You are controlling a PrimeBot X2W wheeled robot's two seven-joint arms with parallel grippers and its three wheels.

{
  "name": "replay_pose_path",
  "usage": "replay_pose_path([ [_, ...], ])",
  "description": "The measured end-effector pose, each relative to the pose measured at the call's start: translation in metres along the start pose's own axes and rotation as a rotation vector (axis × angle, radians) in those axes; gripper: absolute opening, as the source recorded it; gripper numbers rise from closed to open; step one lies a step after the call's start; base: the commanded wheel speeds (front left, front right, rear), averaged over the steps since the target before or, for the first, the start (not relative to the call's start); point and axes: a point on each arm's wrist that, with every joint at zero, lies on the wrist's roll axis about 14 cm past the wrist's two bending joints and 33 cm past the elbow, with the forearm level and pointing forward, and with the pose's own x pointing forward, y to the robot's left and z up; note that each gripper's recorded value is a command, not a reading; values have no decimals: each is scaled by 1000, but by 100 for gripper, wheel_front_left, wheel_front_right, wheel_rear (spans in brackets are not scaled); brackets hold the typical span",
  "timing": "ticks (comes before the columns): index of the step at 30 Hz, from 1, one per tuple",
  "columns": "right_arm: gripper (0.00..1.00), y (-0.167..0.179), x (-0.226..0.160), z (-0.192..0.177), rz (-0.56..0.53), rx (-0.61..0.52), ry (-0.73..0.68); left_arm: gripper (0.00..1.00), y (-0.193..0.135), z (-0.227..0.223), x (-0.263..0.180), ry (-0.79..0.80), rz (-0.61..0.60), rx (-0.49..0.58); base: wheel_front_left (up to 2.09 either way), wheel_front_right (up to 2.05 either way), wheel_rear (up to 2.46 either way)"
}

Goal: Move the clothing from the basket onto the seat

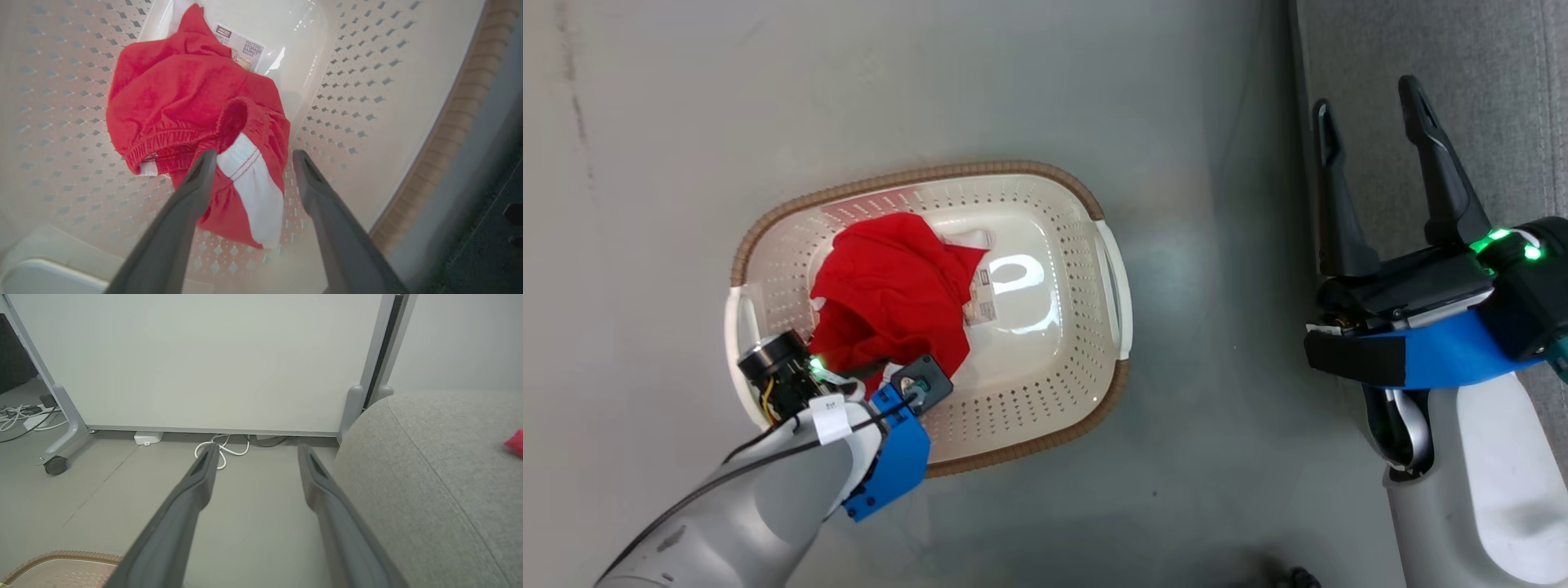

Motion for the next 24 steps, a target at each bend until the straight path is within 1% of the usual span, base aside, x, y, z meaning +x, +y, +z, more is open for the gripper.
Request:
replay_pose_path([
  [5, 100, -6, 0, -17, -15, -3, 34, 100, 9, -13, 12, 52, -6, 22, 0, 0, 0],
  [8, 100, -9, 1, -28, -21, -5, 53, 100, 8, -21, 19, 83, -23, 21, 0, 0, 0],
  [16, 100, -13, 1, -52, -29, 1, 96, 100, 16, -27, 40, 111, -37, 77, 0, 0, 0],
  [23, 100, -16, 1, -66, -36, 3, 119, 100, 19, -33, 52, 134, -47, 83, 0, 0, 0],
  [24, 100, -16, 1, -66, -37, 3, 119, 94, 19, -34, 52, 141, -47, 85, 0, 0, 0],
])
